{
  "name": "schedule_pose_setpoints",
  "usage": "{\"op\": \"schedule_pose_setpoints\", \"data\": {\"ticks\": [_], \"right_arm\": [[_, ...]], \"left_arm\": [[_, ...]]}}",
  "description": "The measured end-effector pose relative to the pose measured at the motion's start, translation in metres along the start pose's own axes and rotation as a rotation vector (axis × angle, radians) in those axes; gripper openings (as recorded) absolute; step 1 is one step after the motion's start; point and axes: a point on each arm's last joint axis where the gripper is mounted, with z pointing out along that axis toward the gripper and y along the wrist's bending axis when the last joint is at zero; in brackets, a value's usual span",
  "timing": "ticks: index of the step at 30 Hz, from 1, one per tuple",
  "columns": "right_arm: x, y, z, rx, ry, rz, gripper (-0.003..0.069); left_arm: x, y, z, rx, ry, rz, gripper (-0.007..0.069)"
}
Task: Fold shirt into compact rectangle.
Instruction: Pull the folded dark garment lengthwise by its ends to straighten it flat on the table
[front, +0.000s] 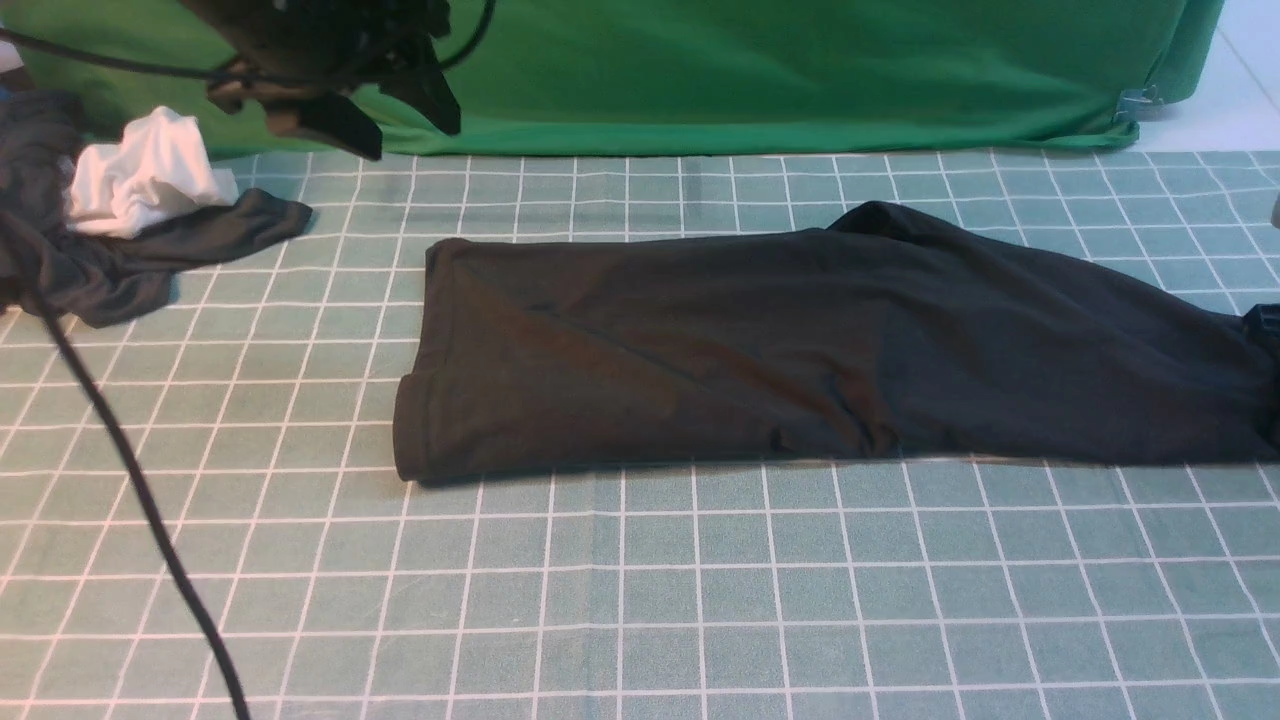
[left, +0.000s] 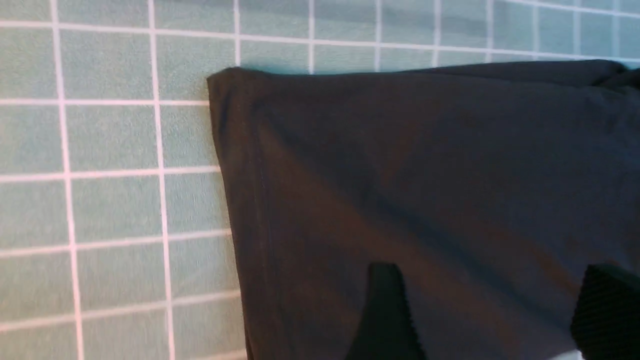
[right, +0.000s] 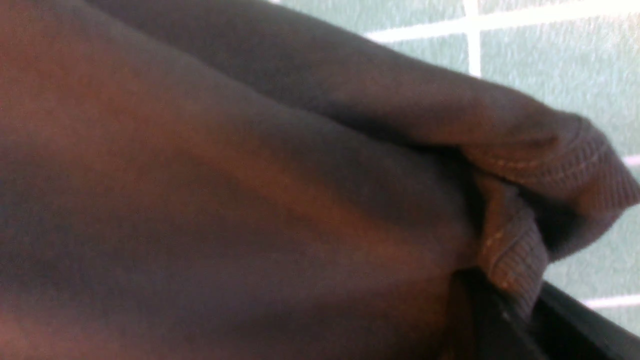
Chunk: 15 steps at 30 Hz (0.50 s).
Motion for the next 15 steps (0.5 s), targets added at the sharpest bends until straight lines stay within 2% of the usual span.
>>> {"op": "schedule_pose_setpoints", "data": {"ticks": [3, 6, 9, 15], "right_arm": [[-0.001, -0.006, -0.013, 0.006, -0.02, 0.014, 0.0047], [-0.001, -0.008, -0.017, 0.008, -0.027, 0.018, 0.0047], [-0.001, -0.008, -0.017, 0.007, -0.024, 0.018, 0.0047], [0.0, -0.008, -0.017, 0.006, -0.022, 0.018, 0.0047]], "left_arm": [[0.035, 0.001, -0.003, -0.001, 0.087, -0.034, 0.0368], [0.068, 0.008, 0.014, -0.028, 0.211, -0.058, 0.0342], [0.098, 0.021, 0.044, -0.085, 0.296, -0.072, 0.0343], [0.121, 0.04, 0.076, -0.133, 0.312, -0.108, 0.0399]]}}
